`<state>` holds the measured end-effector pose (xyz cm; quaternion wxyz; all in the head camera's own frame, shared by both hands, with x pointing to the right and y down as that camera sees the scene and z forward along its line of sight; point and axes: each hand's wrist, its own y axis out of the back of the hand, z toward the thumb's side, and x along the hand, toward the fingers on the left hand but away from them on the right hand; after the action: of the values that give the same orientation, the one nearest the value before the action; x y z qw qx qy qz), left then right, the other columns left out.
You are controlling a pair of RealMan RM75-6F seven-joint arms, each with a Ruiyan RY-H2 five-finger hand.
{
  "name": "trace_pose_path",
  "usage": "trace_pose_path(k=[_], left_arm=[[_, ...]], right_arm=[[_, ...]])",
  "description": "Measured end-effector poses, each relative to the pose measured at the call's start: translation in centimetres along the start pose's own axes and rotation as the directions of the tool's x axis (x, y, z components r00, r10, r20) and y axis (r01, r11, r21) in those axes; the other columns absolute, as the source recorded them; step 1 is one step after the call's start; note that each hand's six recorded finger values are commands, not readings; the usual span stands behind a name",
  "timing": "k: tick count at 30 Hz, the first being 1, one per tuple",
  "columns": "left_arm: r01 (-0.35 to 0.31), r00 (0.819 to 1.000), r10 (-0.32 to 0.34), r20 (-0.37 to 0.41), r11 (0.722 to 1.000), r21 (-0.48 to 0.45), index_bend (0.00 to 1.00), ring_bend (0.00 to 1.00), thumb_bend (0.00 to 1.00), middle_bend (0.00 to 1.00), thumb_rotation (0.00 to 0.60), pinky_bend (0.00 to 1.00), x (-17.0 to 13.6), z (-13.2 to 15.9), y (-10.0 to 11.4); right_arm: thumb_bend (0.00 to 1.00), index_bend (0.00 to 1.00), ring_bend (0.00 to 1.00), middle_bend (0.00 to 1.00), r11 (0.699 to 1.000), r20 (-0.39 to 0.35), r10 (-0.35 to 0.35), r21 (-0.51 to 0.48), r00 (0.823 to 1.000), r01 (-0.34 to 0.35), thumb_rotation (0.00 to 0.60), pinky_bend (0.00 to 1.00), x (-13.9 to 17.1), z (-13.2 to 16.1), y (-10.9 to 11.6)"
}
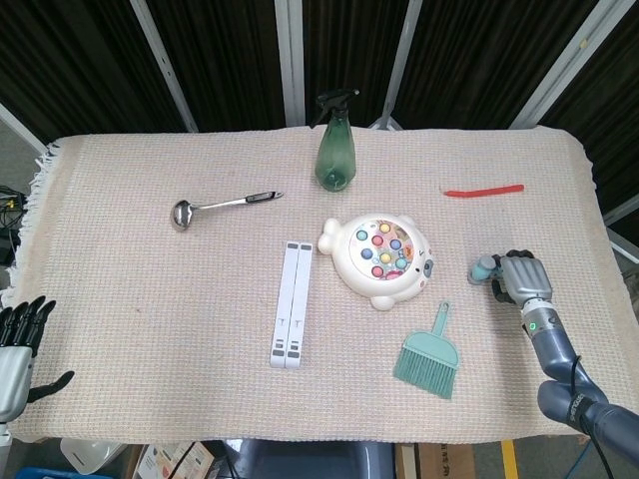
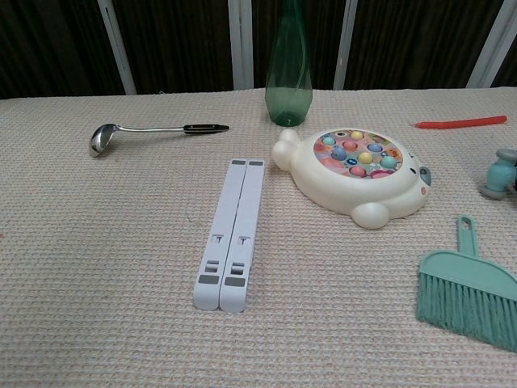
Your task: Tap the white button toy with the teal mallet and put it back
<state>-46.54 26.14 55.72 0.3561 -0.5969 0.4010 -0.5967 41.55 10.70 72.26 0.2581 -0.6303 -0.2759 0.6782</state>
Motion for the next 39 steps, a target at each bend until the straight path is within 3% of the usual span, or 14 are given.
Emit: trace_pose_path(k=[11,22,26,39], left_arm=[[0.003,1.000,-0.003,-0.002,1.000,-0.001,0.00,0.00,0.09,0.00,0.600,0.00,0.01,0.00,-0.07],[0.004,1.000,-0.004,-0.001,1.000,-0.002,0.00,0.00,0.09,0.00,0.600,0.00,-0.02,0.00,-0.08],[0.004,1.000,-0.004,0.001,1.000,-0.001,0.00,0.00,0.09,0.00,0.600,0.00,-0.02,0.02,-0.07],[0.009,1.000,-0.009,-0.004,1.000,-0.004,0.00,0.00,0.09,0.00,0.600,0.00,-0.12,-0.21,-0.23]], right_arm=[[0.56,0.23,0.12,0.31,1.000,0.003,0.009,0.007,1.000,-0.009,0.600,0.08,-0.09,0.17,0.21],[0.56,0.22,0.12,0.31,1.000,0.007,0.011,0.012,1.000,-0.011,0.600,0.05,0.32,0.15,0.05],[0.46,0.22,0.12,0.31,1.000,0.008,0.010,0.012,1.000,-0.010,0.600,0.05,0.53,0.10,-0.09],[0.36,0.17,0.10,0.28,1.000,0.012,0.005,0.000,1.000,-0.005,0.600,0.02,0.66,0.10,-0.47]])
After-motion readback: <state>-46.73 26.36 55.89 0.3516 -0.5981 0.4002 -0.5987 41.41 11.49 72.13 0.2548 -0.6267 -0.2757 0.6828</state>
